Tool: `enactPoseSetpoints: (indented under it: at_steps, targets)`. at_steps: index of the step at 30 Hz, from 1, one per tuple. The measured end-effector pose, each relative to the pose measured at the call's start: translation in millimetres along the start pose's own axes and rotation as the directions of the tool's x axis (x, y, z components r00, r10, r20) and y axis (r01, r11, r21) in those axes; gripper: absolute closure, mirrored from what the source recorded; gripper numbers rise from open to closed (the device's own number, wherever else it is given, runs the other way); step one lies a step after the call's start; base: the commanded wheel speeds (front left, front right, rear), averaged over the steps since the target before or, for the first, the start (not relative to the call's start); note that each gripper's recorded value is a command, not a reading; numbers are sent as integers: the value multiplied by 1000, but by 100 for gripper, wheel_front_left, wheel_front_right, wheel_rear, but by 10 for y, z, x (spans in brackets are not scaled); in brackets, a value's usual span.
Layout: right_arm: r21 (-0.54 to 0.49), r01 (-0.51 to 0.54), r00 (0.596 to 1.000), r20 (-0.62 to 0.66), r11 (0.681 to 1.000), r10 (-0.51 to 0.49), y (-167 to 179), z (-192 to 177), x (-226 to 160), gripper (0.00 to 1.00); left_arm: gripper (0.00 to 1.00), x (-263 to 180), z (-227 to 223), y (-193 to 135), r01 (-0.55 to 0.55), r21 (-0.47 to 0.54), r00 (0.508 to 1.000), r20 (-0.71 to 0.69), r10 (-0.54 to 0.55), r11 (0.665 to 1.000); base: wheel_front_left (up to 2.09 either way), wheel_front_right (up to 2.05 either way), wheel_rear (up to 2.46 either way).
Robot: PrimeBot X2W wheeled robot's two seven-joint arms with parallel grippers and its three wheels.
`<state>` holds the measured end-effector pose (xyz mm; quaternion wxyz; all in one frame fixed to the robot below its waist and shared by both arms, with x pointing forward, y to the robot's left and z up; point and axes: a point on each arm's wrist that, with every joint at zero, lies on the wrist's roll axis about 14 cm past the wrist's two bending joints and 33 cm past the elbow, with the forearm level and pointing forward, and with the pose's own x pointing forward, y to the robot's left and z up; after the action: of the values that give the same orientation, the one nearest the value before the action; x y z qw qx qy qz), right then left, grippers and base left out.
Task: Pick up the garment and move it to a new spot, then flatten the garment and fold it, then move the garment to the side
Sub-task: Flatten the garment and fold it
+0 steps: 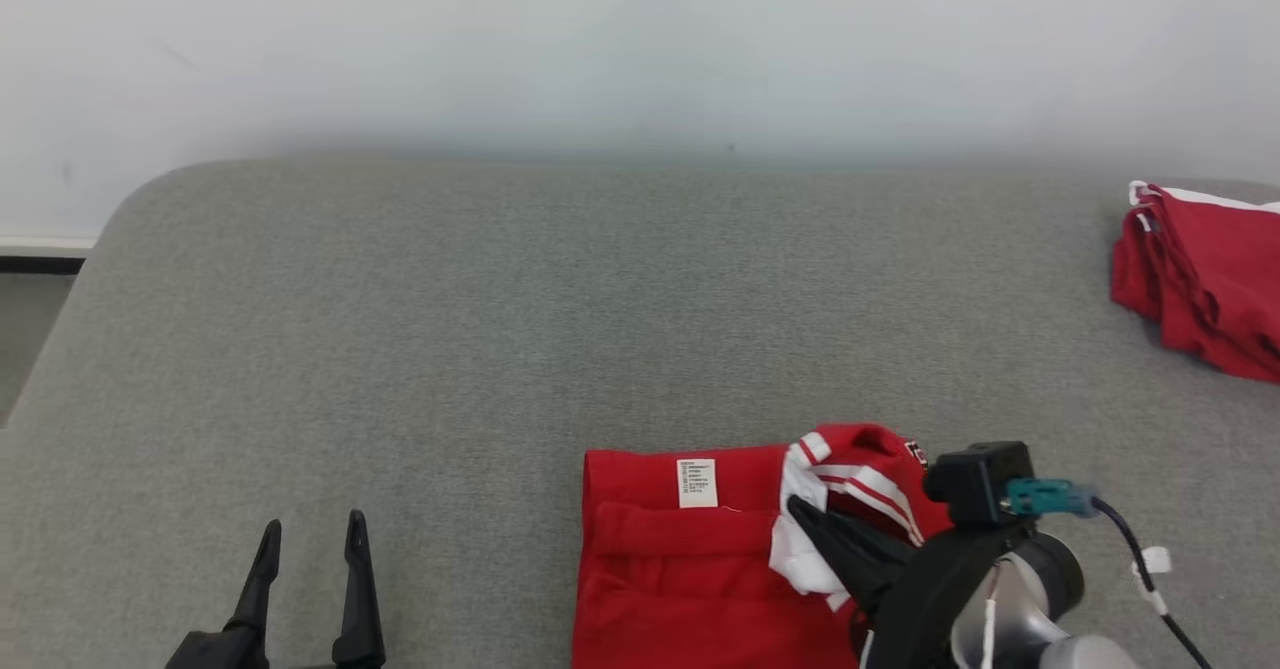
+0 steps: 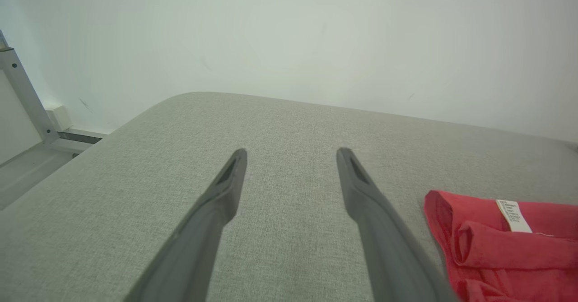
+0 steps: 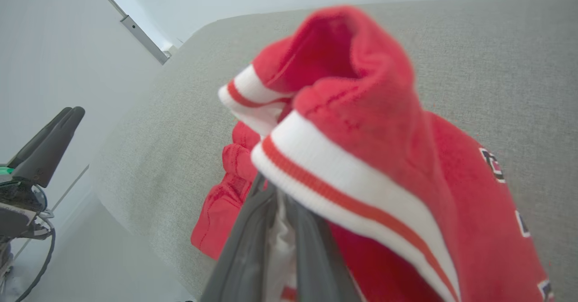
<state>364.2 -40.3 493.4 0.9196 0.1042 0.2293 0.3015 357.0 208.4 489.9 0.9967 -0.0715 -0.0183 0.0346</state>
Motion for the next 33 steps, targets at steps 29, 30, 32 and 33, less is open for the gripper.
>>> enactPoseSetpoints:
  at_steps: [29, 30, 32, 33]
  targets:
    - [-39, -180, 981, -80, 983, 176, 614, -227, 840, 0, 0, -95, -73, 111, -46, -26, 999, -29, 45, 999, 0, 0, 0]
    - [-49, -180, 981, -76, 982, 176, 609, -216, 821, 0, 0, -92, -66, 104, -44, -27, 999, -27, 43, 999, 0, 0, 0]
    - [-66, -178, 983, -58, 982, 174, 574, -173, 762, 0, 0, -89, -54, 96, -41, -28, 999, -23, 40, 999, 0, 0, 0]
    - [-72, -177, 983, -51, 982, 174, 555, -155, 725, 0, 0, -92, -51, 92, -40, -27, 999, -21, 39, 999, 0, 0, 0]
